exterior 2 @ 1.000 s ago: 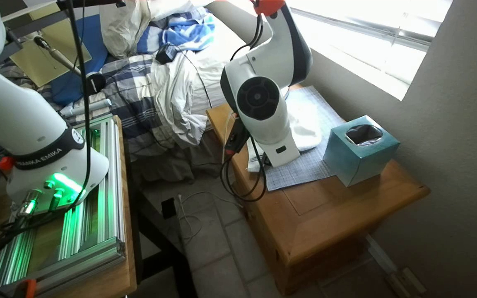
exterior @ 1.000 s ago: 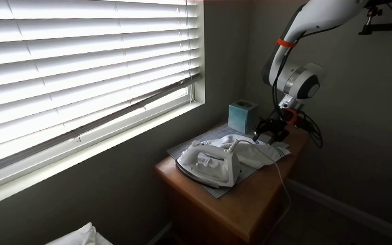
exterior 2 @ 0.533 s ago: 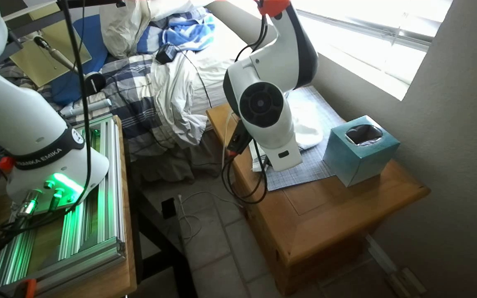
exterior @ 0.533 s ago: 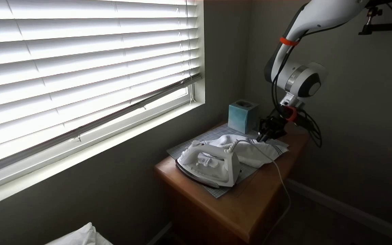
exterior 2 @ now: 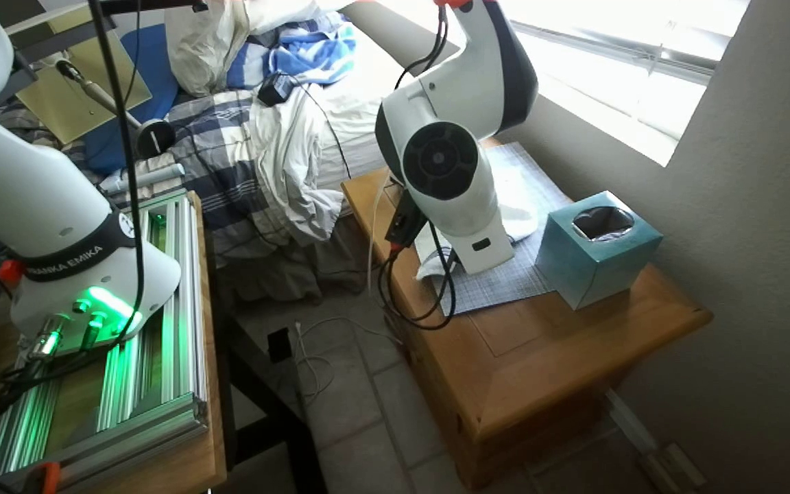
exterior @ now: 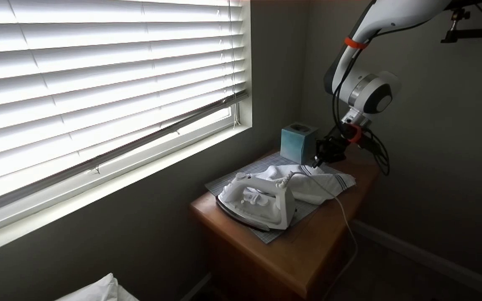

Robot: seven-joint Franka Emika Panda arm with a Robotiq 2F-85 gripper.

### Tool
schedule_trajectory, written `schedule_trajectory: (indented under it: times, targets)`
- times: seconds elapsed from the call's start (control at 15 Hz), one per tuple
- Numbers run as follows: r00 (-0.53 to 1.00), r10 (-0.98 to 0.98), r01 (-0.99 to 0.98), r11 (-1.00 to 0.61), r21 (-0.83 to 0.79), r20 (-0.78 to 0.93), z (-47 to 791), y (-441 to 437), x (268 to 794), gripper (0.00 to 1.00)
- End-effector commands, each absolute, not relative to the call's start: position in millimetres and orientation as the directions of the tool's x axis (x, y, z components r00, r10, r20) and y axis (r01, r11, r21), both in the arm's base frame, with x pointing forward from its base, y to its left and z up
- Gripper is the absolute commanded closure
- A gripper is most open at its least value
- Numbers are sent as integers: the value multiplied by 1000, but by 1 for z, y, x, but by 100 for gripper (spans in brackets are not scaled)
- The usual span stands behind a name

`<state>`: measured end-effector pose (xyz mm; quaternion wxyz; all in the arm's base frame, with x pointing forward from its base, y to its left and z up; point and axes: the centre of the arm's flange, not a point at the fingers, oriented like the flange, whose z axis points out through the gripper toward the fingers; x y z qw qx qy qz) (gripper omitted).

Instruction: Stretch out the towel

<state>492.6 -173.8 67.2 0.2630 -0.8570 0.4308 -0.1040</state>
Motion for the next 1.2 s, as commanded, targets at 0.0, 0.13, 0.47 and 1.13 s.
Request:
schedule_trajectory:
  times: [0.0,0.13,0.47,1.13]
  targets:
    - [610,-784,-604,-553,-574,115,105,-175,494,100]
    - [599,-769,-575,-607,-548,222,121,-179,495,100]
    - [580,-713,-559,-701,-443,395,122,-184,493,100]
    - [690,-646,-556,-761,-333,326,65,-160,479,66]
